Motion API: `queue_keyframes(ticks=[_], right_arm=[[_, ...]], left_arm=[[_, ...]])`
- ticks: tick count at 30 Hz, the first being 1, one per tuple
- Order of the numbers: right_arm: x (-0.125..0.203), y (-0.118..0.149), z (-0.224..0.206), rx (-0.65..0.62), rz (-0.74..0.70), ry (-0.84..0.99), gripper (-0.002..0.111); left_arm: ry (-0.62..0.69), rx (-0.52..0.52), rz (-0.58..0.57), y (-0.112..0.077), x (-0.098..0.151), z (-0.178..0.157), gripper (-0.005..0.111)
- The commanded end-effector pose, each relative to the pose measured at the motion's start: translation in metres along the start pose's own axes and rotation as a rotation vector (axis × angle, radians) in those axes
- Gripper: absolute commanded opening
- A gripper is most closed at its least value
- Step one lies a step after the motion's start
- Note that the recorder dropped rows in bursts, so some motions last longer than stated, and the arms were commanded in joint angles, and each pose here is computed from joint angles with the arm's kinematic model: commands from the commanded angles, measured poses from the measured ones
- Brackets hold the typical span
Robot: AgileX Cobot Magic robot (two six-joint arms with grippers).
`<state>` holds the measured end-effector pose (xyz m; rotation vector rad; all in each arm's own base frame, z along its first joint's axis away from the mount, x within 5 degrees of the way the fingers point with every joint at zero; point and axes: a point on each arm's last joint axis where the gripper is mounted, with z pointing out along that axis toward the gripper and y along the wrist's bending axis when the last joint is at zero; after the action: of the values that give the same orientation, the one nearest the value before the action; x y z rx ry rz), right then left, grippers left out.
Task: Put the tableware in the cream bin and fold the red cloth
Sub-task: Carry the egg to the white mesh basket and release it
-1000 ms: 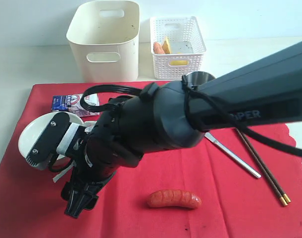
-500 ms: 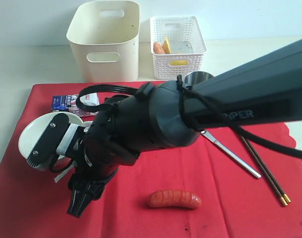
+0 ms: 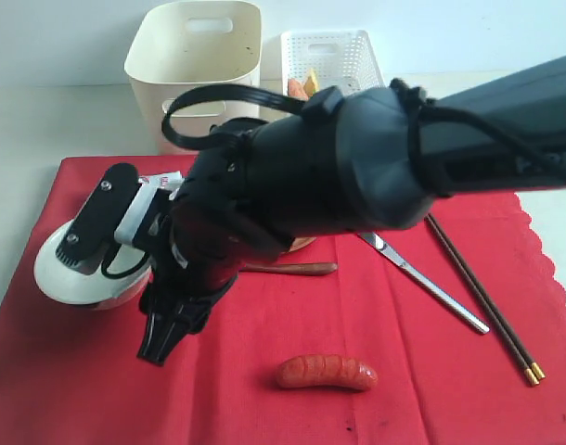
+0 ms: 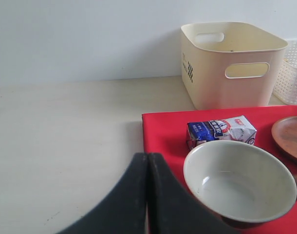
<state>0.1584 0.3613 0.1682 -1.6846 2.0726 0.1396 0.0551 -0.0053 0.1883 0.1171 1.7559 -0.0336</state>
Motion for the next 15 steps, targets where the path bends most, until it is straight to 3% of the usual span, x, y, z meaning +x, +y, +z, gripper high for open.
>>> queue_keyframes(ticks=[1, 15], right_arm=[[0.001, -0.031, -0.012, 0.062, 0.069, -0.027, 0.000], [0.026, -0.126, -0.014, 0.212, 0.251, -0.134, 0.000]], left_arm=[[-0.009, 0.001, -0.012, 0.000, -0.001, -0.001, 0.001], [-0.009, 0.001, -0.012, 0.000, -0.001, -0.001, 0.001]])
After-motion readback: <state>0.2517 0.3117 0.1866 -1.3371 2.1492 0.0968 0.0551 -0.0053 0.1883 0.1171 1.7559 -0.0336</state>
